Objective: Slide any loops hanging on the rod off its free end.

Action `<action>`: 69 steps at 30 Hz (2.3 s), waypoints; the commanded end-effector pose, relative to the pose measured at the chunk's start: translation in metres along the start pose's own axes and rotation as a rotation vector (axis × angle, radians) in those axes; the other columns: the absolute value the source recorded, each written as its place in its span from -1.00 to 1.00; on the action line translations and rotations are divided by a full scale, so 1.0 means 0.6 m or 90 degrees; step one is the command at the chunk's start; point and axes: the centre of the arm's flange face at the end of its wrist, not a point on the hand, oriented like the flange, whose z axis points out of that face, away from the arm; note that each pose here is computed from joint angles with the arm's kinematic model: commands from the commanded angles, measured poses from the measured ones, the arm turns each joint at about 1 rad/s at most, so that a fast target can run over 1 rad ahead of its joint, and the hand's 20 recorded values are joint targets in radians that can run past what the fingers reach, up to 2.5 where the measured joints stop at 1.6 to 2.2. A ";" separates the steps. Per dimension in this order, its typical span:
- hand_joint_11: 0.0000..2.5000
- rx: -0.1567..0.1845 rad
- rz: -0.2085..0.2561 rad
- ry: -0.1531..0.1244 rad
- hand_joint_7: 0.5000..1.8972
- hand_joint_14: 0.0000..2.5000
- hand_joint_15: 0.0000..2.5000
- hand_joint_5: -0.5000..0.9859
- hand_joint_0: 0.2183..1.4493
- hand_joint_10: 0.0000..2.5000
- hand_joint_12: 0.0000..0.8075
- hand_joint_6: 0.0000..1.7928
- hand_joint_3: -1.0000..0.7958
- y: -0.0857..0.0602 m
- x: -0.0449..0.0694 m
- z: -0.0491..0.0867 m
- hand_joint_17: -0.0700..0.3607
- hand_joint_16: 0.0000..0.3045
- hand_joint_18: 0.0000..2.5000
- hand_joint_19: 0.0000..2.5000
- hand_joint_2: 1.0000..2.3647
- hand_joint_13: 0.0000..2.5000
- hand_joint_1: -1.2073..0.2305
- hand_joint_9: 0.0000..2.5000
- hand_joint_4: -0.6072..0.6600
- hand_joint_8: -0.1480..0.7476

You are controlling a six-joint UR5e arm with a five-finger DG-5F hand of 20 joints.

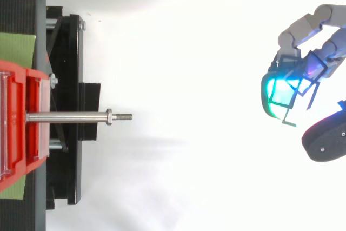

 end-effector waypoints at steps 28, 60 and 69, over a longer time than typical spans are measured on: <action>-0.65 0.000 -0.001 0.000 -0.11 -0.99 -0.86 -0.51 -0.44 -0.99 -0.37 -0.06 -0.44 -0.001 0.000 0.001 -0.29 -0.76 -0.39 -0.62 -1.00 -0.35 -0.21 -0.25 0.14 -0.13; -0.70 0.001 -0.002 0.000 0.05 -0.99 -0.85 -0.47 -0.43 -0.99 -0.39 -0.05 -0.44 -0.001 0.000 0.001 -0.30 -0.77 -0.36 -0.63 -1.00 -0.31 -0.17 -0.20 0.02 -0.24; -0.70 0.001 -0.002 0.000 0.10 -0.99 -0.85 -0.45 -0.43 -0.99 -0.40 -0.07 -0.44 -0.001 0.000 0.000 -0.30 -0.76 -0.35 -0.62 -1.00 -0.30 -0.10 -0.17 -0.02 -0.28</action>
